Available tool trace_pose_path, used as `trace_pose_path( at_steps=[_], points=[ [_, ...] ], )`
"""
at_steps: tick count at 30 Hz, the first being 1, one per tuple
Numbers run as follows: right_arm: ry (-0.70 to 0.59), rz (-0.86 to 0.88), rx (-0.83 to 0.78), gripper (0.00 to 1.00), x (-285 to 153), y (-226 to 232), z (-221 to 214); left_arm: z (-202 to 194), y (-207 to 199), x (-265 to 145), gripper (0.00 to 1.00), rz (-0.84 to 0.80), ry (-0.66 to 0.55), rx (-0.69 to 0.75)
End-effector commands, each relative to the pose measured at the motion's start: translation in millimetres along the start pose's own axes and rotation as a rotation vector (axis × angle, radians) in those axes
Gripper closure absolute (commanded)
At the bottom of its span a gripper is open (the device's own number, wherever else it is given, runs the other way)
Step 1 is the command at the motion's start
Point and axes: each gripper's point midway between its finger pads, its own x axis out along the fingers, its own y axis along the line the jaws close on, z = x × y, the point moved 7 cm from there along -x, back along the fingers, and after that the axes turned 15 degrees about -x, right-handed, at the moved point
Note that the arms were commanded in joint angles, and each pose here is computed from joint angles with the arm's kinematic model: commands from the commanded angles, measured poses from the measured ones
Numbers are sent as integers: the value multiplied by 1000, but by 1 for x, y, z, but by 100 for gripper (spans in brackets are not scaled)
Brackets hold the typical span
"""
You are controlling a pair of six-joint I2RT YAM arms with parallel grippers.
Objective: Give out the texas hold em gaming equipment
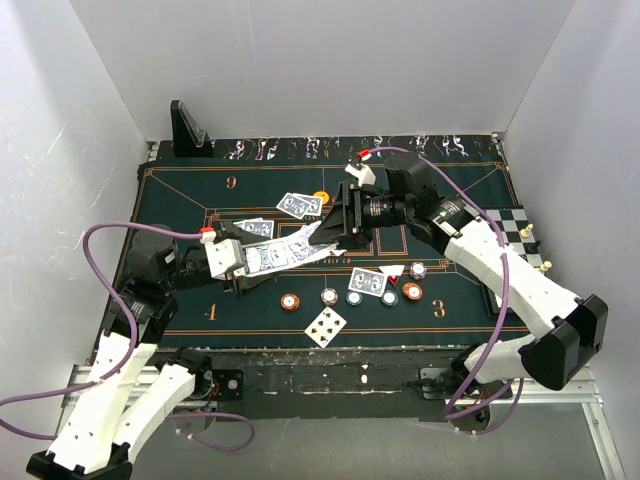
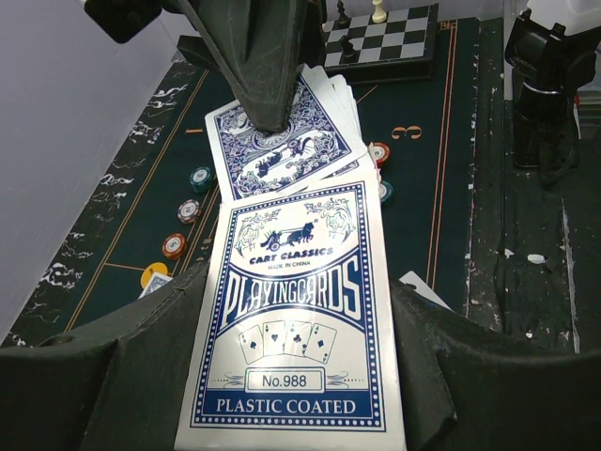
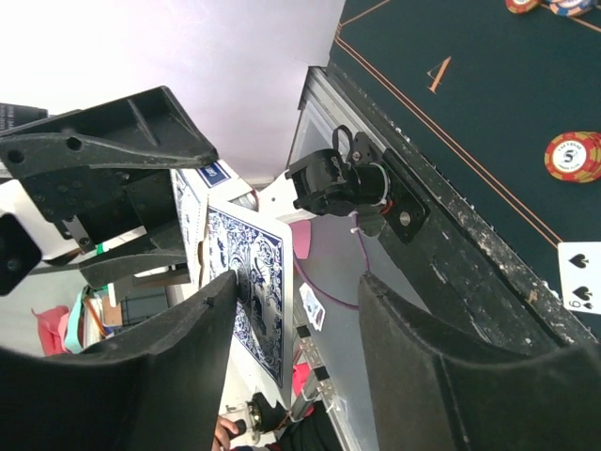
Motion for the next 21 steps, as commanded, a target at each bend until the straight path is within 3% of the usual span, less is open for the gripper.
trace_pose_path(
  at_steps=[1,4,21],
  points=[
    [-40,46,-46,46,-4,12,4,10,-1,-2,100,-5,-36,41],
    [-51,34,-51,57,-7,14,4,9,-1,-2,100,-3,-36,41],
    [-104,-46,-97,54,-33,18,4,9,-3,-3,100,1,-39,44]
  ],
)
